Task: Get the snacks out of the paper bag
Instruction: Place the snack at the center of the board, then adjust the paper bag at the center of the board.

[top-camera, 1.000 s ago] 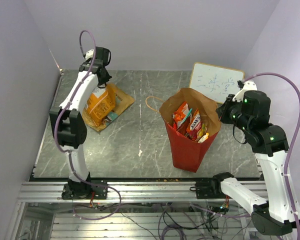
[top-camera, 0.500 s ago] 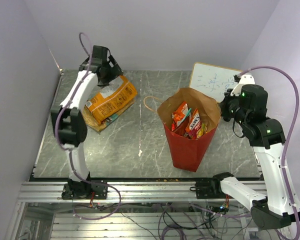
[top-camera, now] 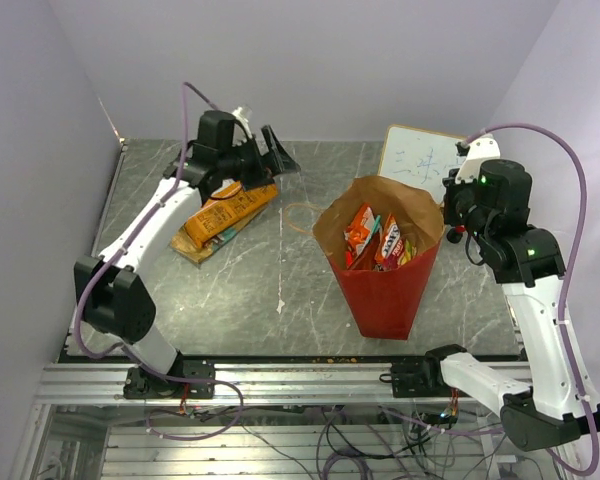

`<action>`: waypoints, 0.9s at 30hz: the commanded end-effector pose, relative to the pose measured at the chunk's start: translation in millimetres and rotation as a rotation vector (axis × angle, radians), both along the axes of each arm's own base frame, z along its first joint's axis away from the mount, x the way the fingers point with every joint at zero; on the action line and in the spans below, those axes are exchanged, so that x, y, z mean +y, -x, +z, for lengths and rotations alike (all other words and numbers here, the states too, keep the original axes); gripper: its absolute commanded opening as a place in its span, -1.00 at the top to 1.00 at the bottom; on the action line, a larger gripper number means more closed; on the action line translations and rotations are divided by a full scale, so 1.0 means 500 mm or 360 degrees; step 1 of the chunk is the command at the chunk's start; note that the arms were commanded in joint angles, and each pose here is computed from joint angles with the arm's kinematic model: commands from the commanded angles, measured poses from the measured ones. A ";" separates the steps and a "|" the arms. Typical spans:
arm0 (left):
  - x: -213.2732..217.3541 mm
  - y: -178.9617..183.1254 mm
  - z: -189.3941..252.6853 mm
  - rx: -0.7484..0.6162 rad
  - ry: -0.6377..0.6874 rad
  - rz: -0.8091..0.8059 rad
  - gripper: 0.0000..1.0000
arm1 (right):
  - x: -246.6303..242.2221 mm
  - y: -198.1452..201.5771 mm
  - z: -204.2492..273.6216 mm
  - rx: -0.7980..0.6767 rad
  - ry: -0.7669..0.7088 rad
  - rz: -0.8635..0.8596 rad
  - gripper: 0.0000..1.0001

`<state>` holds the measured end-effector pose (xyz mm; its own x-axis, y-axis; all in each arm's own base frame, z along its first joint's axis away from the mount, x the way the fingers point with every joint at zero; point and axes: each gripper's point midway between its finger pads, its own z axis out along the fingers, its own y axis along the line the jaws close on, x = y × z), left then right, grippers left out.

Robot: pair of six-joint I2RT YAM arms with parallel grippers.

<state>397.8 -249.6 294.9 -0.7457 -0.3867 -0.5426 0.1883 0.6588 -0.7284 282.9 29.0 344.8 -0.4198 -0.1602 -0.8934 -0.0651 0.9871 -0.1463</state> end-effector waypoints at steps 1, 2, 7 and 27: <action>-0.022 0.040 -0.046 0.0046 -0.0091 -0.0205 -1.00 | 0.020 -0.010 0.073 -0.0207 -0.0087 0.0065 1.00; -0.026 0.050 -0.049 0.0047 -0.0091 -0.0244 -1.00 | 0.020 -0.010 0.070 -0.0201 -0.0094 0.0061 1.00; -0.072 0.116 -0.074 0.0104 -0.0073 -0.0438 -0.96 | 0.015 -0.004 0.053 -0.0151 -0.0074 0.0047 1.00; -0.198 0.302 -0.031 0.0126 -0.0039 -0.0642 0.86 | -0.047 -0.105 0.166 -0.0321 0.0529 -0.0018 1.00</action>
<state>273.8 -329.3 248.8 -0.8841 -0.0158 -0.4670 0.3477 0.6452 -0.6803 309.2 13.6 377.1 -0.3810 -0.3608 -0.8513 -0.0731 0.9296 -0.3613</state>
